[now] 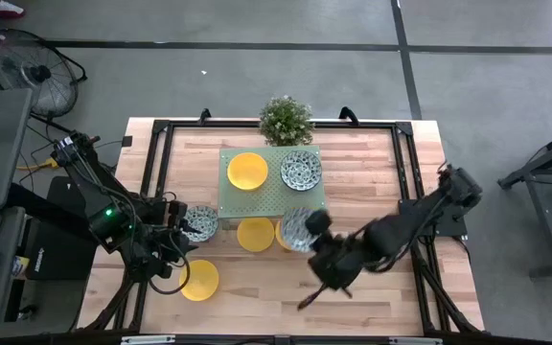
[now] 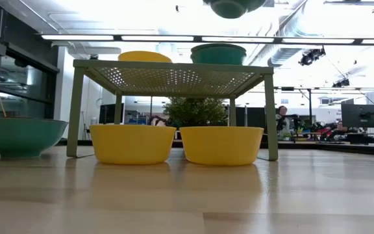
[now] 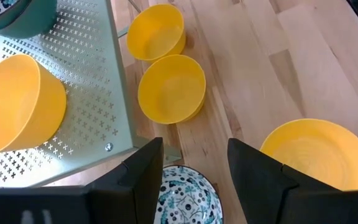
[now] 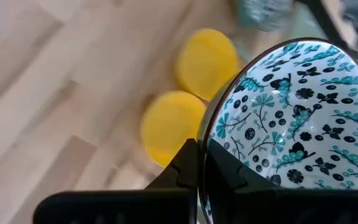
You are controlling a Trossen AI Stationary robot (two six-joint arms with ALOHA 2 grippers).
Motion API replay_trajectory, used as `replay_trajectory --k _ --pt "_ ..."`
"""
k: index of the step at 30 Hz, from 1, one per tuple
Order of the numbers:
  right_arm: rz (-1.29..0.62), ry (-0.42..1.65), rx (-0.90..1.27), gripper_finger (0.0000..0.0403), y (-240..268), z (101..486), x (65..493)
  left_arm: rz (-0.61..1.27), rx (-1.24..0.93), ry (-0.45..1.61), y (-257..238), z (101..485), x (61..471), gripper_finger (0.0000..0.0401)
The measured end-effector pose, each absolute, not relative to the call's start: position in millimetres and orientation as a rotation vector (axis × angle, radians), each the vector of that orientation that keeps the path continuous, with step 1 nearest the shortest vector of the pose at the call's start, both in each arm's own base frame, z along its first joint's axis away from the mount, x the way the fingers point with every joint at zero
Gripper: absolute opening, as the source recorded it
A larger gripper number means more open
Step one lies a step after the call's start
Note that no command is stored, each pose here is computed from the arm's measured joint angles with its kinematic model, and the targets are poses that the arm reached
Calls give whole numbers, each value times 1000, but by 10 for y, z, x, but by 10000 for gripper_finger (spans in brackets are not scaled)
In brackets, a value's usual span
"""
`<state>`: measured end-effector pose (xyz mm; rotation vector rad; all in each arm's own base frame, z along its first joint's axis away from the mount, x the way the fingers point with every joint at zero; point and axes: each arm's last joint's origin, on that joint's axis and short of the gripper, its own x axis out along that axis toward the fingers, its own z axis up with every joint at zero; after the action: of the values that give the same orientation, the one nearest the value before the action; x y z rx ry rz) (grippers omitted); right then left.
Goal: Pick & Place Mini bowls
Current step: Stack the blue patterned bowl on top of the blue patterned bowl on the shelf
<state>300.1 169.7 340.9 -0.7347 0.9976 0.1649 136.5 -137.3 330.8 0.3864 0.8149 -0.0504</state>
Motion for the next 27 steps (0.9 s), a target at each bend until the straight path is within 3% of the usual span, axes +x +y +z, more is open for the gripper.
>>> replay_trajectory --k 9,27 --pt "28 958 -686 2 1063 3793 2910 -49 388 816 -1372 3307 1364 175" --pt "12 1114 -579 2 -72 3715 3115 -67 380 829 -1377 3303 1361 175"
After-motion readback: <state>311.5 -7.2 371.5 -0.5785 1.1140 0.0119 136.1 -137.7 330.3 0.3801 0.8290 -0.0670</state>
